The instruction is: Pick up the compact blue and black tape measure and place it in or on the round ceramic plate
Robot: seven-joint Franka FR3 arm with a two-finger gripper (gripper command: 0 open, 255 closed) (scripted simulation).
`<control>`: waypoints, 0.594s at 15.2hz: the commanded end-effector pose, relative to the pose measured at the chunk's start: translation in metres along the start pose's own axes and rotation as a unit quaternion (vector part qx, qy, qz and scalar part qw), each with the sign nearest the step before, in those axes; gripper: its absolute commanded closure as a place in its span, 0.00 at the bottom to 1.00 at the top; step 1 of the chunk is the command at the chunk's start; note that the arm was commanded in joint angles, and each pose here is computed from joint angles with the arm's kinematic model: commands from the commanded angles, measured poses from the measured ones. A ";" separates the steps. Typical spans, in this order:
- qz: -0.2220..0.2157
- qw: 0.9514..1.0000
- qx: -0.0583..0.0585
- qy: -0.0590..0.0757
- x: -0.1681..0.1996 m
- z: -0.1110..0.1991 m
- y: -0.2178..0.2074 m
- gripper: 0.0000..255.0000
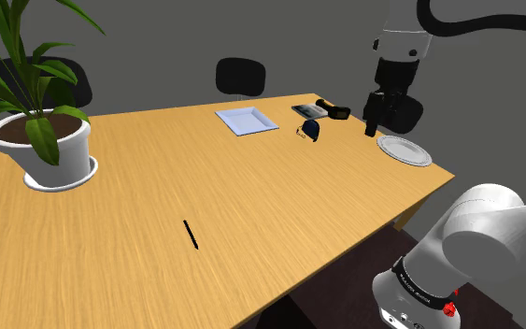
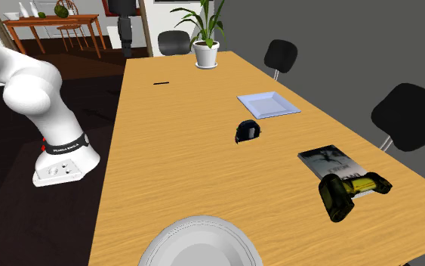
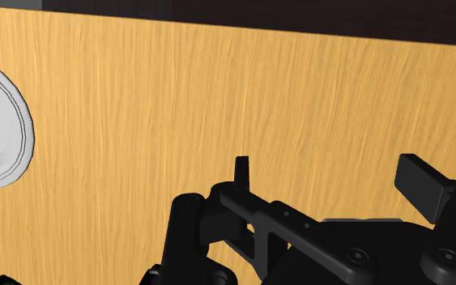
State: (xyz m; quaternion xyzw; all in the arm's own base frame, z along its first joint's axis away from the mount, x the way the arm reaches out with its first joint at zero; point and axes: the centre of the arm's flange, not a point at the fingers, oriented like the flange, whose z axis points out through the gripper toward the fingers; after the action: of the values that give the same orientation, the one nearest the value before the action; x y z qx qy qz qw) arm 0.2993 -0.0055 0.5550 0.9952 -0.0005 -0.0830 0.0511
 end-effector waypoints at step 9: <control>0.002 1.000 0.003 -0.002 0.087 0.032 0.052 0.00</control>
State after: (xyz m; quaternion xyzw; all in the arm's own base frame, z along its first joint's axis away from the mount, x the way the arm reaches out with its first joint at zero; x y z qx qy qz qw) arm 0.3715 -0.0544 0.5206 0.9952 -0.0023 -0.0847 0.0481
